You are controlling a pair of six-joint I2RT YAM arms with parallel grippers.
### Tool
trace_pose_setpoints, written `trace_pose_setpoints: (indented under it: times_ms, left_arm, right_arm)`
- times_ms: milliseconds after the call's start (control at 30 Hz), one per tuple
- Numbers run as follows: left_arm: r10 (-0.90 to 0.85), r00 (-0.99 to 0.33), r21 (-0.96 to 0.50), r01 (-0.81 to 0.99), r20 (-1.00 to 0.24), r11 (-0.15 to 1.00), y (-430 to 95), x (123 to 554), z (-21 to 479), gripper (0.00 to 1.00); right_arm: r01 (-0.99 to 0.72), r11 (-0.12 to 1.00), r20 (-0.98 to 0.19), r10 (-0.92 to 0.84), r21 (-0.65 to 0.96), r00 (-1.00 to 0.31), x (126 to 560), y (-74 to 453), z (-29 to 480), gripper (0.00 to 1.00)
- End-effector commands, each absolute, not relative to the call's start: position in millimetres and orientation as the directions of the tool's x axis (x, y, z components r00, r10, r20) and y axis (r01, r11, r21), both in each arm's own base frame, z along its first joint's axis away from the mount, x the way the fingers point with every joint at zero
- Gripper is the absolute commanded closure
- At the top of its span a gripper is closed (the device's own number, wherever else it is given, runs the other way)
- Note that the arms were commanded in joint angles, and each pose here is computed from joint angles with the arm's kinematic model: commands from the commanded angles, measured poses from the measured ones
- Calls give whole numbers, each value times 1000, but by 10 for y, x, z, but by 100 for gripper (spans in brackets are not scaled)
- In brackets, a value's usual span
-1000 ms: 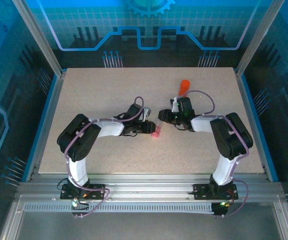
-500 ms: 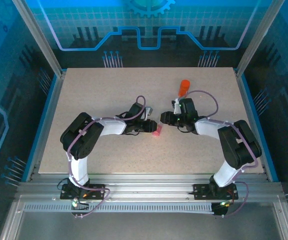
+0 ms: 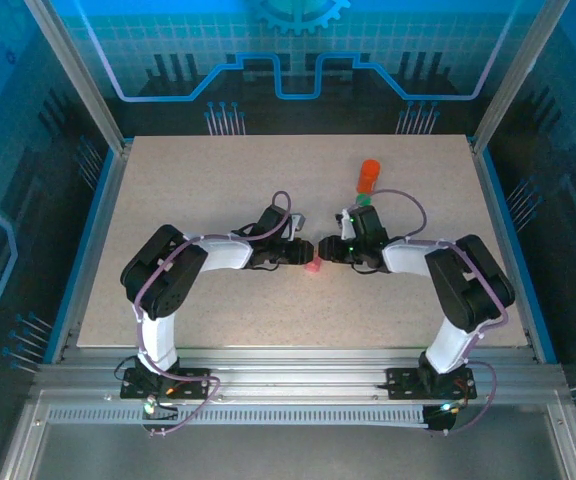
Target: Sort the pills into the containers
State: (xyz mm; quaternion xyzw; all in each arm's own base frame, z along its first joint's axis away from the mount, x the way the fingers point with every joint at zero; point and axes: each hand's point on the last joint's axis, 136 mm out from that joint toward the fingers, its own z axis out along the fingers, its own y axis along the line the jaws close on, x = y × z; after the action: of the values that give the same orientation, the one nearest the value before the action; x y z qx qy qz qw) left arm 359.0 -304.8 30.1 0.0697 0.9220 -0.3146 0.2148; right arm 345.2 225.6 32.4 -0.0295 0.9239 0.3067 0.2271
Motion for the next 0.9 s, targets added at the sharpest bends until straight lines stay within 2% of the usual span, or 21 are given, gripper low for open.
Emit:
trace_pose_setpoints:
  times_ms: [0, 200, 300, 567, 700, 867]
  left_arm:
    - [8, -922, -511, 221, -386, 831, -2957, 3512, 61, 65]
    - [1, -924, -512, 213, -383, 832, -2960, 3525, 19, 67]
    - [0, -925, -509, 209, -380, 835, -2956, 3531, -14, 67]
    - [-5, -931, -485, 186, -366, 854, -2871, 3514, -130, 70]
    - [-15, -927, -491, 184, -374, 852, -2850, 3571, -71, 70]
    - [-40, -908, -481, 183, -418, 857, -2787, 3809, 141, 69]
  right_arm:
    - [-207, 825, -430, 49, 527, -902, 3406, 2268, 248, 65]
    - [-211, 859, -420, 5, 467, -907, 3285, 2241, 119, 70]
    - [-207, 885, -420, -15, 417, -907, 3240, 2187, 1, 76]
    - [-186, 889, -368, -22, 418, -930, 3087, 2168, -267, 81]
    - [-186, 857, -395, 22, 481, -918, 3127, 2250, -75, 77]
    - [-212, 829, -499, 91, 517, -862, 3308, 2307, 469, 74]
